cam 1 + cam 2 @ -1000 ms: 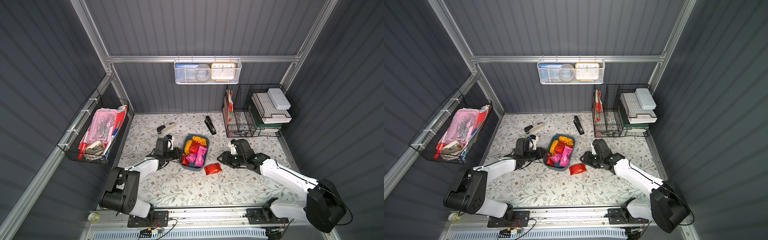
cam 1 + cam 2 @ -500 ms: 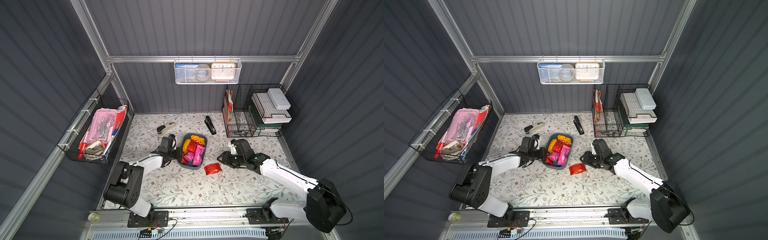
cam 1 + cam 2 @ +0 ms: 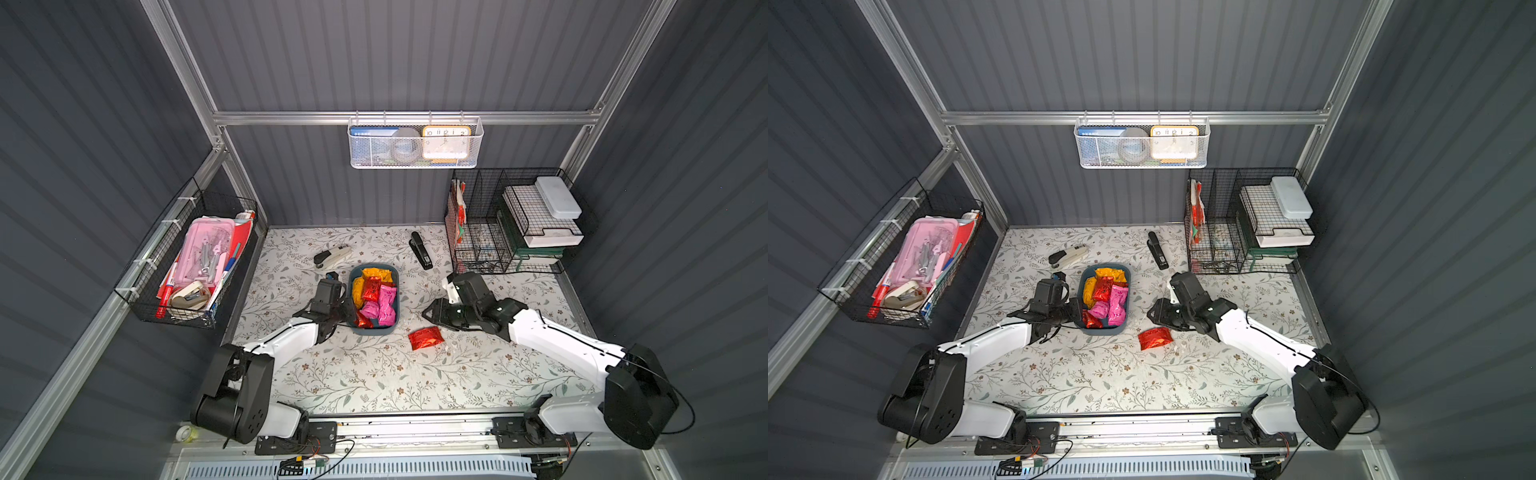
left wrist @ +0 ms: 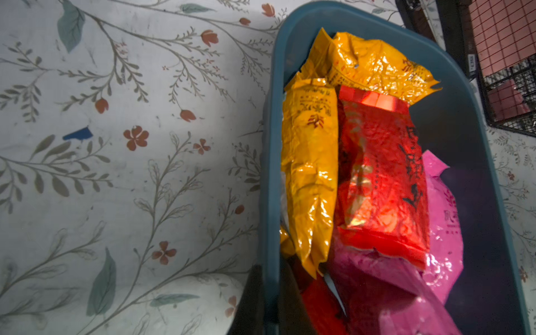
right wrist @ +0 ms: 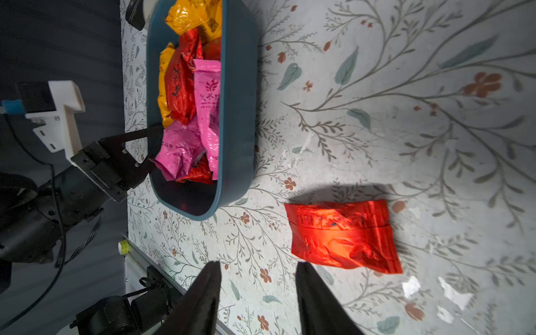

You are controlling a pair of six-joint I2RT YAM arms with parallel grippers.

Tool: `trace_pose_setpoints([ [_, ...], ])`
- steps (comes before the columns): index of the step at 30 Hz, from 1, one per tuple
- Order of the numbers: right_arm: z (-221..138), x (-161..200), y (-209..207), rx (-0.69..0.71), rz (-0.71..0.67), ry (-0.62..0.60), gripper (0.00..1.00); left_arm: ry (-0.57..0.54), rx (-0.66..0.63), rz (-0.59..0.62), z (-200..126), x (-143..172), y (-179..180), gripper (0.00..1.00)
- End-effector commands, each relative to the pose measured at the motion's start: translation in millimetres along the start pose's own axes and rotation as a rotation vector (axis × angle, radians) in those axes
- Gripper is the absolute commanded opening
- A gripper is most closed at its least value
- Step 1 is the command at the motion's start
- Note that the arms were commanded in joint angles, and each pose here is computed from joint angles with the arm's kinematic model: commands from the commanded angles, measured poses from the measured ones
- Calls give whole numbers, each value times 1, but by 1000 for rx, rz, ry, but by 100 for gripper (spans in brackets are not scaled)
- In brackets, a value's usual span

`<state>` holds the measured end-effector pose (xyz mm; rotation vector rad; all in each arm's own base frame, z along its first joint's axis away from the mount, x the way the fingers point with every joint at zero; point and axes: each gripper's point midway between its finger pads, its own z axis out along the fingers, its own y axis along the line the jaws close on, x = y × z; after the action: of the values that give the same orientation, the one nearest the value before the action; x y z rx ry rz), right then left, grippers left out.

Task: Take the tea bags out of the storage box
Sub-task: Adjust the storage box at the center of the board.

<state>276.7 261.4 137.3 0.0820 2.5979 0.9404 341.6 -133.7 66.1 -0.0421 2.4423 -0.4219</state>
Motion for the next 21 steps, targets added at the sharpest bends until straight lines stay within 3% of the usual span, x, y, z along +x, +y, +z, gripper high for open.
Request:
trace_pose_setpoints([
  [1, 8, -1, 9, 29, -61, 2, 47, -21, 16, -51, 1, -3, -2, 8],
  [6, 26, 6, 40, 27, -174, 39, 47, -40, 12, -80, 0, -5, -1, 14],
  [11, 48, 16, 69, 24, -304, 84, 49, -37, 26, -73, 2, -8, -5, 39],
  [16, 62, 13, 95, 53, -613, 40, 53, -98, 77, -113, -21, -23, -16, 53],
  [21, 76, -2, 103, 95, -926, -43, 54, -187, 91, -228, -51, -39, -17, 60],
])
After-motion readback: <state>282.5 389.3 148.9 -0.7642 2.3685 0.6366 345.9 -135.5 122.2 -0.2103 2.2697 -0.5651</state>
